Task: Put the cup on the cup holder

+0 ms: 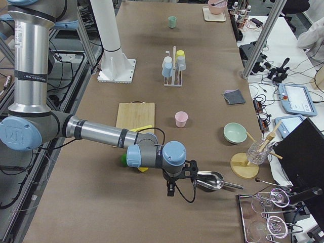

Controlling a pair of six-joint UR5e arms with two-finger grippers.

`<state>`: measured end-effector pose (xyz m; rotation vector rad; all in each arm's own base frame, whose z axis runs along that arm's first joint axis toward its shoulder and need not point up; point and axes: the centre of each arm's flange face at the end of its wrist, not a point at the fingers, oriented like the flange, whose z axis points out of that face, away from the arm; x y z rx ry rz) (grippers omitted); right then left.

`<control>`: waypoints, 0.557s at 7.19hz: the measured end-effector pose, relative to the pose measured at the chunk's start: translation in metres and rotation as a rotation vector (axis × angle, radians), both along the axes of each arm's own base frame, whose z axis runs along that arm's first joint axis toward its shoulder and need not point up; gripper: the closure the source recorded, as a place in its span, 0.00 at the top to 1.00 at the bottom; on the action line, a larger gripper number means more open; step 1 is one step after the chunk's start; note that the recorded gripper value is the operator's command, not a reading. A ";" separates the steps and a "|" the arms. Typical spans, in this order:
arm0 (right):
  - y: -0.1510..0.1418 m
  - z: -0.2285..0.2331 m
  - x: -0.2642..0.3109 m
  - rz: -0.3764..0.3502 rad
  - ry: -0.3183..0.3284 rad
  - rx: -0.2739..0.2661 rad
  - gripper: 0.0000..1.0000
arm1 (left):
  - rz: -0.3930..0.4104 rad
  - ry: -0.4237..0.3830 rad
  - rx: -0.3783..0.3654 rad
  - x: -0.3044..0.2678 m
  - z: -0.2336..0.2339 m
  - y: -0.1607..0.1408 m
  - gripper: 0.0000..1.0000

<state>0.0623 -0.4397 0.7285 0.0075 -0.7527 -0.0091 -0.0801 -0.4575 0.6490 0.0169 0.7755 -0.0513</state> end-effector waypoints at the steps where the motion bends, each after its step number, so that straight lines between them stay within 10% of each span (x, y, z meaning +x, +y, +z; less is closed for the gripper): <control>1: 0.000 0.000 0.000 0.000 0.000 0.000 1.00 | 0.000 -0.001 -0.002 0.000 0.001 0.000 0.98; 4: -0.002 0.001 0.000 0.000 -0.002 -0.005 1.00 | -0.001 0.000 -0.006 0.000 0.002 0.000 0.98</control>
